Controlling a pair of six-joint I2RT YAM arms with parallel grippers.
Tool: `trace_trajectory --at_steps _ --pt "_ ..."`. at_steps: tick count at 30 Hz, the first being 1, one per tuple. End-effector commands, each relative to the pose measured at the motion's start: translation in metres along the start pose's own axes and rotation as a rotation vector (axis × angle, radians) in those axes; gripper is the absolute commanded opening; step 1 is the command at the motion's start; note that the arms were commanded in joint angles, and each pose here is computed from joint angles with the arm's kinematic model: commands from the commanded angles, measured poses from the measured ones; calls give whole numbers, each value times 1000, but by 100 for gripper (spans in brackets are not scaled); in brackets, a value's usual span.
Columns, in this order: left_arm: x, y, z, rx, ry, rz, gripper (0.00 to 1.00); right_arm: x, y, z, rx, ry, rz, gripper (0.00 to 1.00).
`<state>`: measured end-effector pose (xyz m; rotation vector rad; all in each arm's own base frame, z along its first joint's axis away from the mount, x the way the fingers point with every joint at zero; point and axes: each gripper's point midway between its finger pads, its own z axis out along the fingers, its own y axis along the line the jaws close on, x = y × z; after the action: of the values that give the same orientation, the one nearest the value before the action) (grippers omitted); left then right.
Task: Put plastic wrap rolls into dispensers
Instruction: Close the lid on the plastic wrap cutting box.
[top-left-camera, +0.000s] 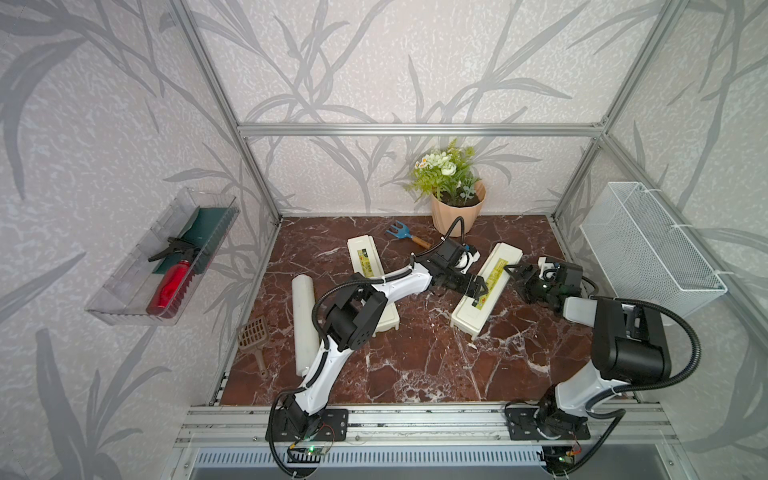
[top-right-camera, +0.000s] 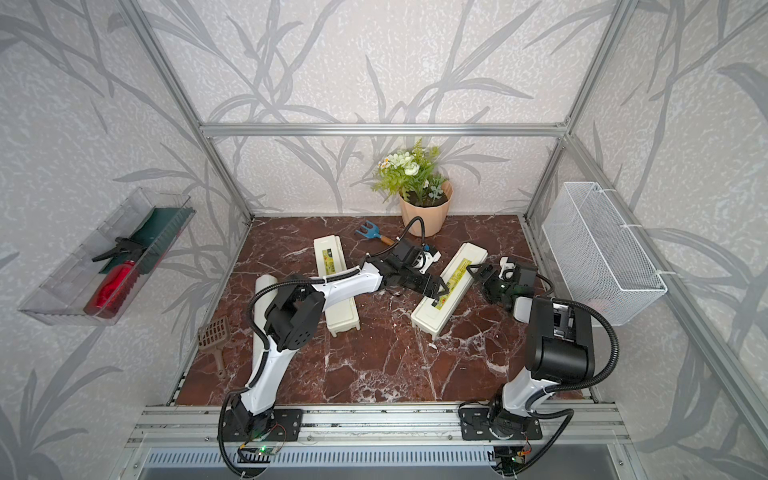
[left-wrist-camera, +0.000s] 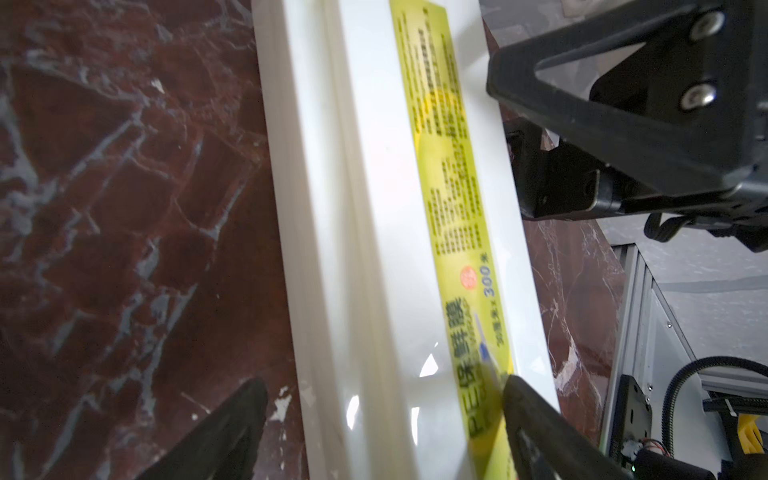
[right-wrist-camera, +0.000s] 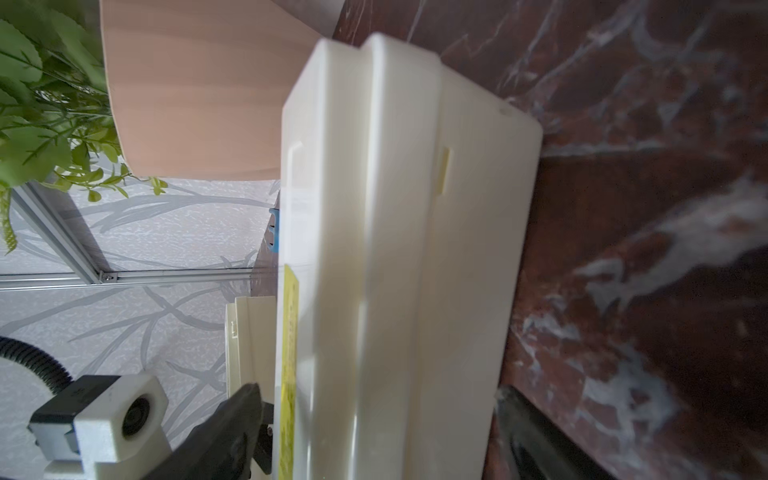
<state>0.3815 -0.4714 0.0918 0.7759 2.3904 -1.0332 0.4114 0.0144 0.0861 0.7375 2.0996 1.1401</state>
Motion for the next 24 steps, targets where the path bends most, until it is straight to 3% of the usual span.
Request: trace_trajectory --at_steps 1,7,15,24 --pt "-4 15 12 -9 32 2 89 -22 30 1 -112 -50 -46 87" --pt "-27 26 32 22 36 0 89 -26 18 13 -82 -20 -49 85" --pt "-6 24 46 76 104 -62 87 -29 16 37 -100 90 -62 74" --pt "-17 34 55 47 58 -86 86 -28 3 54 -55 128 -52 74"
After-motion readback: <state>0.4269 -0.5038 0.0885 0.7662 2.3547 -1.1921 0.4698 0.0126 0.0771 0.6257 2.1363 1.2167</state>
